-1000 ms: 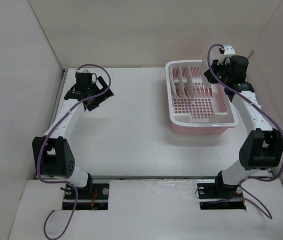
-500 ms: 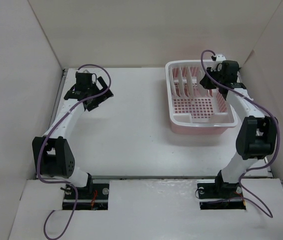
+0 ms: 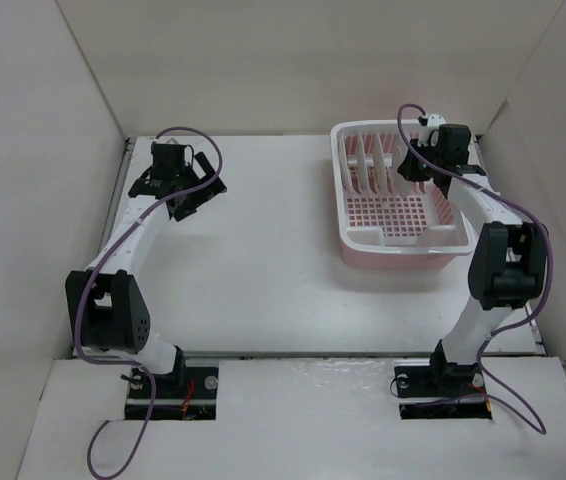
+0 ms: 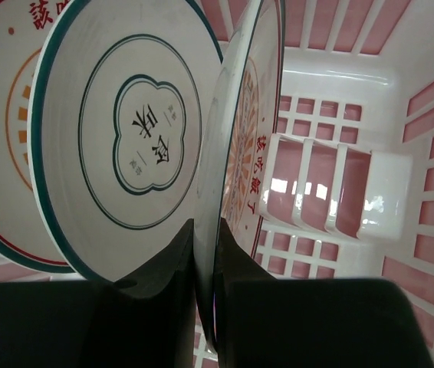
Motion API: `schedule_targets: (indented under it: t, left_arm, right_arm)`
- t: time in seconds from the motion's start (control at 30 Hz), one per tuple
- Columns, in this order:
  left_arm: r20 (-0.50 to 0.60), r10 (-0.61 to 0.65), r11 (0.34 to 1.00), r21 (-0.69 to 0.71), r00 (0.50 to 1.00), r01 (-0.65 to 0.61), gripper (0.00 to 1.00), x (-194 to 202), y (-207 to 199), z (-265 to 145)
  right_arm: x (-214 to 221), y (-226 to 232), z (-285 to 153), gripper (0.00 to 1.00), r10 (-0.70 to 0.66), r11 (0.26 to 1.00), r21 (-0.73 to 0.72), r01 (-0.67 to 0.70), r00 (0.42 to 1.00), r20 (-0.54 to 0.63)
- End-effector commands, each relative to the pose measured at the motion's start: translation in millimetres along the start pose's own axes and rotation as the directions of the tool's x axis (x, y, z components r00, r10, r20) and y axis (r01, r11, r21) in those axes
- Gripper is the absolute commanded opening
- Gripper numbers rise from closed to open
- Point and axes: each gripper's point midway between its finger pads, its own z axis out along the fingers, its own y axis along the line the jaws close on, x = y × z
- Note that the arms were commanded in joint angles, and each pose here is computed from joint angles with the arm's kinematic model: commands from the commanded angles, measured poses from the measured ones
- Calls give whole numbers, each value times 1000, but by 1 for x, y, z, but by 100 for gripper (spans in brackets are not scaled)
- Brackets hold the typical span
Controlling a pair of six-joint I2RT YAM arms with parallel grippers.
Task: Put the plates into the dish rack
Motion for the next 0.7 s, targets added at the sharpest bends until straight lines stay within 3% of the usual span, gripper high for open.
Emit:
schedule_targets:
  t: [0.0, 0.27, 0.57, 0.67]
  left_arm:
    - [39, 18, 1000, 18, 999, -19, 100, -17, -10, -6]
    - [39, 18, 1000, 18, 999, -19, 100, -18, -11, -4]
    - [21, 18, 999, 27, 1000, -19, 100, -15, -12, -1]
    - [9, 19, 999, 43, 1000, -19, 100, -13, -15, -2]
  right_arm:
    - [-46, 10, -3, 12, -42, 999, -14, 44, 993, 113]
    - [-53, 11, -6, 52, -27, 1000, -7, 28, 992, 123]
    - [-85, 13, -38, 61, -40, 999, 36, 34, 978, 205]
    - [-99, 13, -52, 71, -49, 998, 60, 36, 970, 237]
